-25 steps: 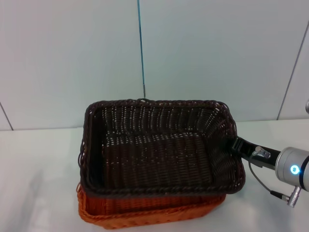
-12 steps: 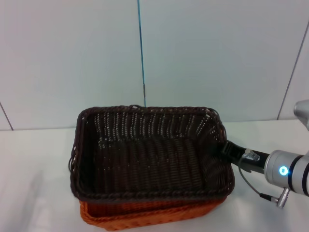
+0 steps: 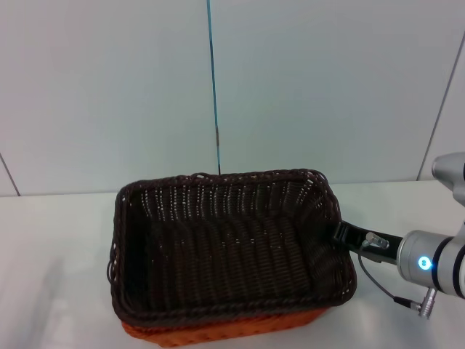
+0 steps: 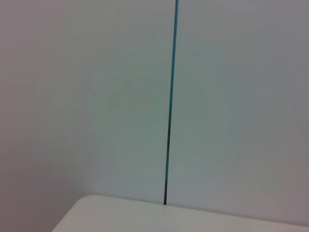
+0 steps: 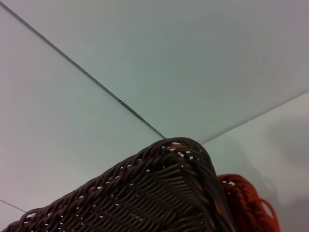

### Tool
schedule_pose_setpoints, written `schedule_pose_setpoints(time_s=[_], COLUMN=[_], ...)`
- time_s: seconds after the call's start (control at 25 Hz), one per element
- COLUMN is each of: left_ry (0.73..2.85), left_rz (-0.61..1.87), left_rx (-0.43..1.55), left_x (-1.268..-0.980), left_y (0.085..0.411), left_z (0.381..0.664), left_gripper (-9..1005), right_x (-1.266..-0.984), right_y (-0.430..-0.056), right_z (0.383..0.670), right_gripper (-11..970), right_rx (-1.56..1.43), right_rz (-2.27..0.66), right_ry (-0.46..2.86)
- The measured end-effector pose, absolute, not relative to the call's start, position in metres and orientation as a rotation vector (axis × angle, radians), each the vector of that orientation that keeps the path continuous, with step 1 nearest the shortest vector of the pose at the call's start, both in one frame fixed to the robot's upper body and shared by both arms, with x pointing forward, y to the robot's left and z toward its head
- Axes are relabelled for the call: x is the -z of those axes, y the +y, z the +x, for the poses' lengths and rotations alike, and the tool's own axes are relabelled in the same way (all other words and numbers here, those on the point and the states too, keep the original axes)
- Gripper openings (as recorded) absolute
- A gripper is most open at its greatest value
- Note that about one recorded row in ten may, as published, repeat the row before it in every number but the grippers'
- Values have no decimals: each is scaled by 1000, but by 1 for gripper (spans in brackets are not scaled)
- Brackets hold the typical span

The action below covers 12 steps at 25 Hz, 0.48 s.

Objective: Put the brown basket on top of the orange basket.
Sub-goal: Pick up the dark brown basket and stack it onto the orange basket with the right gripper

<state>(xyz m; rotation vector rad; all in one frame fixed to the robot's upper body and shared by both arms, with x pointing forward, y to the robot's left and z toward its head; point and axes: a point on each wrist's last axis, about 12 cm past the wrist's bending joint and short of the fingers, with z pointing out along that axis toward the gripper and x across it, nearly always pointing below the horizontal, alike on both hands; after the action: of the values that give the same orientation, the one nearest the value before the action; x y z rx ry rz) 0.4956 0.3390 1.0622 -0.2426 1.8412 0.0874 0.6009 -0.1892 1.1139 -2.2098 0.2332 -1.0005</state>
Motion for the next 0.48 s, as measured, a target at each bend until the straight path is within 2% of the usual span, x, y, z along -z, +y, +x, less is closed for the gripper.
schedule_pose_setpoints(time_s=[0.48], left_ry=[1847], left_rz=[-247], left_rx=[-91], left_x=[-1061], left_y=[340], left_z=[494], left_gripper=[797], right_x=[-1112], right_y=[-183], right_z=[607], right_gripper=[144], right_rx=[1048], right_rz=[-2246], right_ry=[185])
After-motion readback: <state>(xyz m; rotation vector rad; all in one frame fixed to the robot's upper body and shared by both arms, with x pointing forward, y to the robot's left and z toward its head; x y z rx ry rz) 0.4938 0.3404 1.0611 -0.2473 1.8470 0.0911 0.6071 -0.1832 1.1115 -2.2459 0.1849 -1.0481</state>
